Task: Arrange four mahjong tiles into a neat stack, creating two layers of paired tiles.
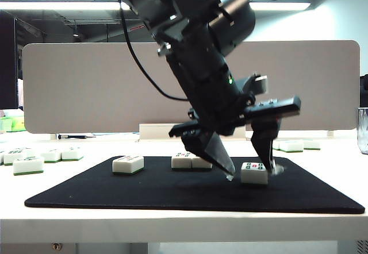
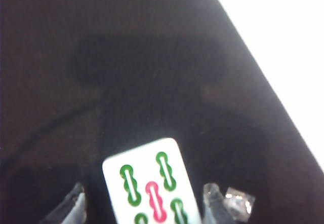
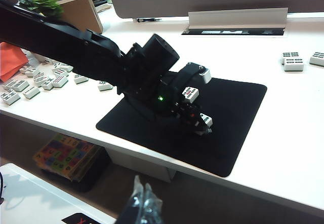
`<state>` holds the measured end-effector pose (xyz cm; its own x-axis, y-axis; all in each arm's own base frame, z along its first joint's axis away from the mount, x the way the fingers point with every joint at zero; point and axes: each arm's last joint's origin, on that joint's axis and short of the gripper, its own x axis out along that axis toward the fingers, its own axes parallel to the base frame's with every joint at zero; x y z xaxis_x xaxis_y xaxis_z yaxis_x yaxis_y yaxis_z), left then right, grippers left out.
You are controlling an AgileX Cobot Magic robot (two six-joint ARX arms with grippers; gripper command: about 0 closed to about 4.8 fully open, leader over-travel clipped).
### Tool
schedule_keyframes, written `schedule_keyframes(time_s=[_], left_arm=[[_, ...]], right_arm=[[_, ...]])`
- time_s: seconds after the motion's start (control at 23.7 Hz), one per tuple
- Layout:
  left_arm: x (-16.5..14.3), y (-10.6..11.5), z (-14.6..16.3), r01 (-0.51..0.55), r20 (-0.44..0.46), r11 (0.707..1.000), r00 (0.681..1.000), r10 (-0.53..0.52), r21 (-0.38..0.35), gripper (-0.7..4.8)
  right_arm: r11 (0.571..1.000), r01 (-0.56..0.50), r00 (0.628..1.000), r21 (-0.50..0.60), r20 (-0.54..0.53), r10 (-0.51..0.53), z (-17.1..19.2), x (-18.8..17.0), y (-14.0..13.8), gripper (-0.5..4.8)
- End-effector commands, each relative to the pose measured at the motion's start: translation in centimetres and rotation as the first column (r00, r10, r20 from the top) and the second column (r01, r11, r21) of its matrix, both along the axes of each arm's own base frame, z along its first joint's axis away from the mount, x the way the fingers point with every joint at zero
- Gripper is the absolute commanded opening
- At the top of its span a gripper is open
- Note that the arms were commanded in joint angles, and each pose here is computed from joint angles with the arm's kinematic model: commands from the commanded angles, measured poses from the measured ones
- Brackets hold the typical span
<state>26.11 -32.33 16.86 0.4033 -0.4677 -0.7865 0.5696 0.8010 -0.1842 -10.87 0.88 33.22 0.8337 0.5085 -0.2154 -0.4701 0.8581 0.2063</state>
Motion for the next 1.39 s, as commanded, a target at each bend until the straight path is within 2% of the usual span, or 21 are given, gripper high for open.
schedule_keyframes(time_s=[0.04, 0.08, 0.21, 0.42, 0.51, 0.63, 0.76, 0.93, 1.01, 1.39], left_arm=[[0.0, -0.4, -0.6, -0.019, -0.008, 1.0, 1.0, 0.019, -0.008, 2.79], [0.0, -0.5, -0.7, -0.019, -0.004, 1.0, 1.0, 0.019, -0.006, 2.67], [-0.3, -0.7, -0.9, -0.021, 0.007, 1.0, 1.0, 0.021, 0.006, 1.77], [-0.3, -1.0, -0.3, -0.012, 0.017, 1.0, 1.0, 0.012, -0.002, 1.77], [0.0, -1.2, 1.1, -0.014, 0.022, 1.0, 1.0, 0.014, -0.007, 1.77], [1.5, -1.3, 4.2, -0.087, 0.087, 0.996, 0.993, 0.086, 0.013, 1.77], [3.0, -0.4, 5.5, -0.143, 0.106, 0.99, 0.984, 0.141, 0.015, 1.77], [5.1, 2.1, 5.4, -0.246, 0.052, 0.968, 0.968, 0.244, 0.043, 1.77], [6.0, 3.3, 5.2, -0.329, 0.005, 0.944, 0.944, 0.329, 0.025, 1.77], [6.2, 3.3, 4.5, -0.326, -0.014, 0.945, 0.945, 0.326, 0.036, 1.77]], right_arm=[[1.0, 0.0, 0.999, -0.001, 0.033, 0.0, 0.0, -0.3, 0.0, -0.01], [1.0, 0.0, 0.999, -0.001, 0.033, 0.0, 0.0, -0.3, 0.0, -0.01], [1.0, 0.0, 0.999, -0.001, 0.032, 0.0, 0.0, -0.3, 0.0, -0.01], [1.0, 0.0, 0.999, -0.001, 0.033, 0.0, 0.0, -0.3, 0.0, -0.01], [1.0, 0.0, 0.999, -0.001, 0.032, 0.0, 0.0, -0.3, 0.0, -0.01], [1.0, 0.0, 0.999, -0.001, 0.032, 0.0, 0.0, -0.3, 0.0, -0.01], [1.0, 0.001, 0.999, -0.001, 0.032, -0.001, 0.0, -0.3, 0.0, -0.01], [1.0, 0.001, 0.999, -0.001, 0.032, -0.001, 0.0, -0.3, 0.0, -0.01], [1.0, 0.001, 0.999, -0.001, 0.033, -0.001, 0.0, -0.3, 0.0, -0.01], [1.0, 0.001, 0.999, -0.001, 0.033, -0.001, 0.0, -0.3, 0.0, -0.01]])
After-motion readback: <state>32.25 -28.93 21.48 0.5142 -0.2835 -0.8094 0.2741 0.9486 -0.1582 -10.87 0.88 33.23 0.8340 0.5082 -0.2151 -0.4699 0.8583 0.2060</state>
